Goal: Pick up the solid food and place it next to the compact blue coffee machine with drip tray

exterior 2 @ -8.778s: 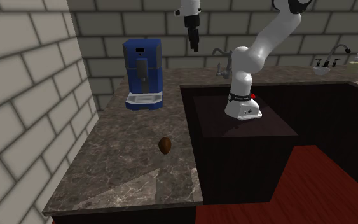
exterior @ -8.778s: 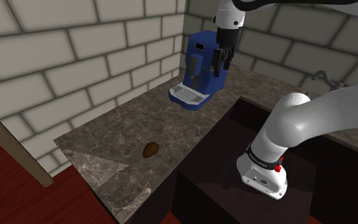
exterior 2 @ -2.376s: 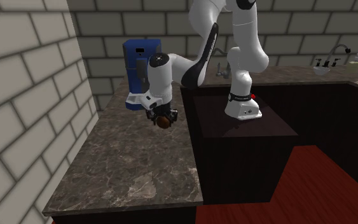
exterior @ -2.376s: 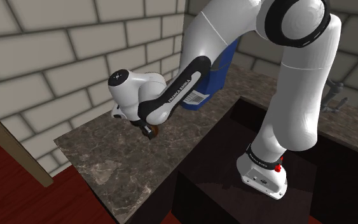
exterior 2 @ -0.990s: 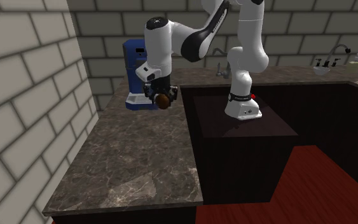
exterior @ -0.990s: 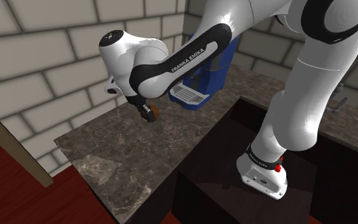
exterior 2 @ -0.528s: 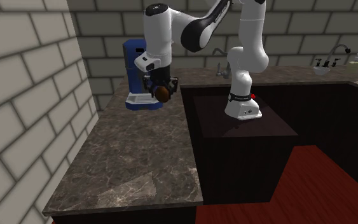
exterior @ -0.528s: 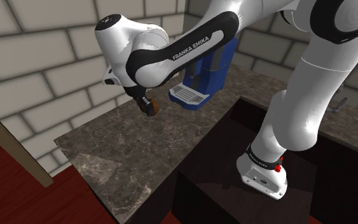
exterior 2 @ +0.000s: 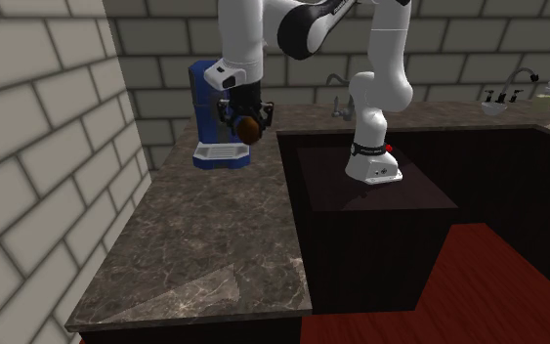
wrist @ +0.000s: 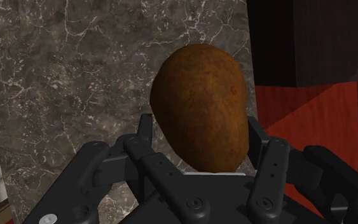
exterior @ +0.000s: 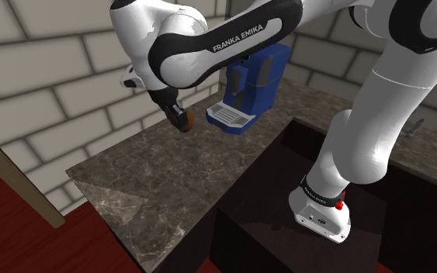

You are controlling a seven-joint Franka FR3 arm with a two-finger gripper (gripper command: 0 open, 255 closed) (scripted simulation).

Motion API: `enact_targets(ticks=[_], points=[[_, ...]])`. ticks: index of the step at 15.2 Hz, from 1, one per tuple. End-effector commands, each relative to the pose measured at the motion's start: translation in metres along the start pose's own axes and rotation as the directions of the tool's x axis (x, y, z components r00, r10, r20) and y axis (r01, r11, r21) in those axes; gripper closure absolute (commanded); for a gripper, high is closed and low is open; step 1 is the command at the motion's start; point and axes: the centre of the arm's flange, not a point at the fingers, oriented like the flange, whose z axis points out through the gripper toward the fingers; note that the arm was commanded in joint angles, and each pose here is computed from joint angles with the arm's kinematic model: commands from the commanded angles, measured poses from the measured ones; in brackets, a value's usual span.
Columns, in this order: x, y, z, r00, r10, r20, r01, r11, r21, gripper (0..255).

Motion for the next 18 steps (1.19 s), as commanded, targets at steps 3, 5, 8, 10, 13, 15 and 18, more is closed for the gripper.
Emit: enact_targets(ticks=[3, 5, 8, 10, 13, 15, 18], points=[[-0.006, 0.001, -0.020, 1.000, 0.000, 0.000, 0.000, 1.000, 0.000, 255], [-0.009, 0.002, -0.030, 1.000, 0.000, 0.000, 0.000, 1.000, 0.000, 255], [-0.014, 0.003, -0.045, 1.000, 0.000, 0.000, 0.000, 1.000, 0.000, 255], [-0.017, 0.004, -0.056, 1.000, 0.000, 0.000, 0.000, 1.000, 0.000, 255], [-0.021, 0.005, -0.071, 1.000, 0.000, 0.000, 0.000, 1.000, 0.000, 255], [-0.024, 0.005, -0.081, 1.000, 0.000, 0.000, 0.000, 1.000, 0.000, 255], [-0.028, 0.006, -0.096, 1.000, 0.000, 0.000, 0.000, 1.000, 0.000, 255]])
